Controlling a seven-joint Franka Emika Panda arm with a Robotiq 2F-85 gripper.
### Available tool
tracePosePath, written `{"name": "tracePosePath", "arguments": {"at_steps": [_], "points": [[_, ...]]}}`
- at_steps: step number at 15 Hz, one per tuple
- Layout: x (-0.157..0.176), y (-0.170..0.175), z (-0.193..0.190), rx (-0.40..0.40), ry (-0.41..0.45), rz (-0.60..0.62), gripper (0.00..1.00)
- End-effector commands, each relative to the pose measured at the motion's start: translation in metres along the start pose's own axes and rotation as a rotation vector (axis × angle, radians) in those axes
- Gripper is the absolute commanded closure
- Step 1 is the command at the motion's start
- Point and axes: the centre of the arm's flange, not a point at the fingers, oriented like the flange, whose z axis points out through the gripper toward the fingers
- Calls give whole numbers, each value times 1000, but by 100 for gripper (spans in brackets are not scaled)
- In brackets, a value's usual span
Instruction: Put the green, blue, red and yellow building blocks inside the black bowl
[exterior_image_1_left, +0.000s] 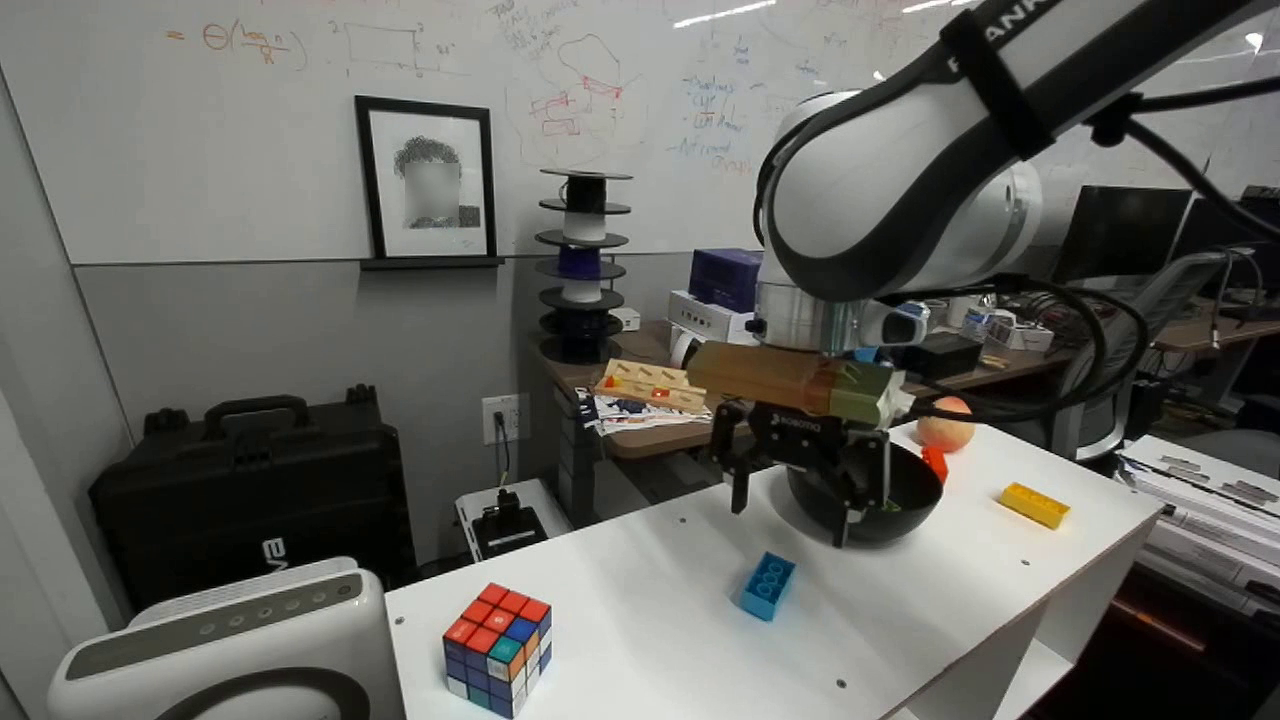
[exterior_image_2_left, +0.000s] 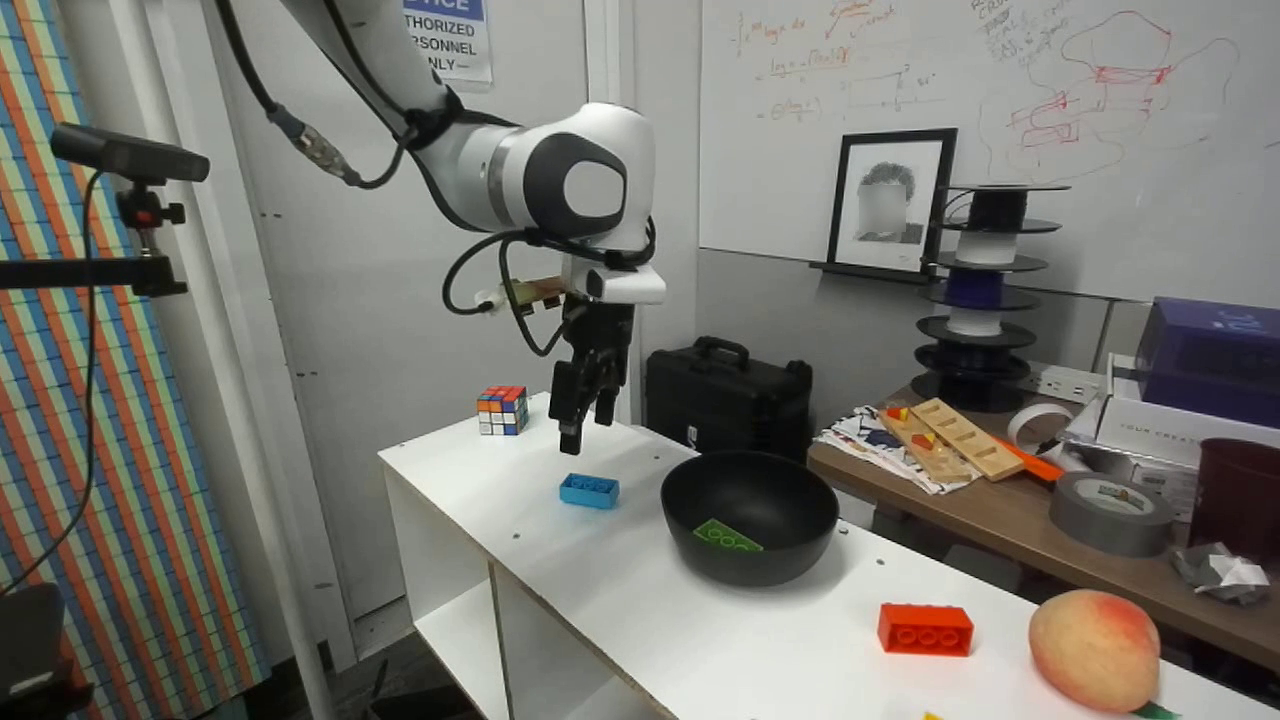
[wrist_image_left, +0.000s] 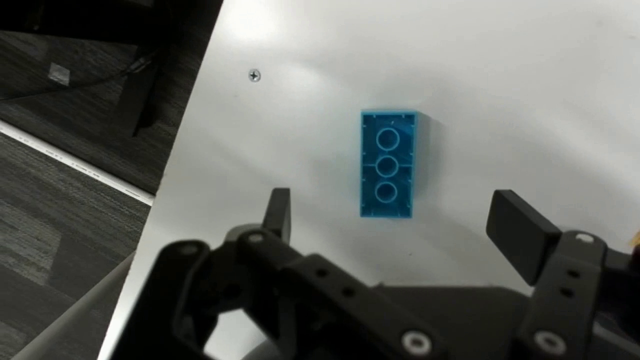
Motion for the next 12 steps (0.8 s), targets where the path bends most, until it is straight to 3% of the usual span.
{"name": "tracePosePath", "arguments": {"at_steps": [1,7,12], "points": [[3,9,9,1,0,-51,0],[14,-6,16,31,22,-71,0],[11,-14,42,4,8,-105,0]]}}
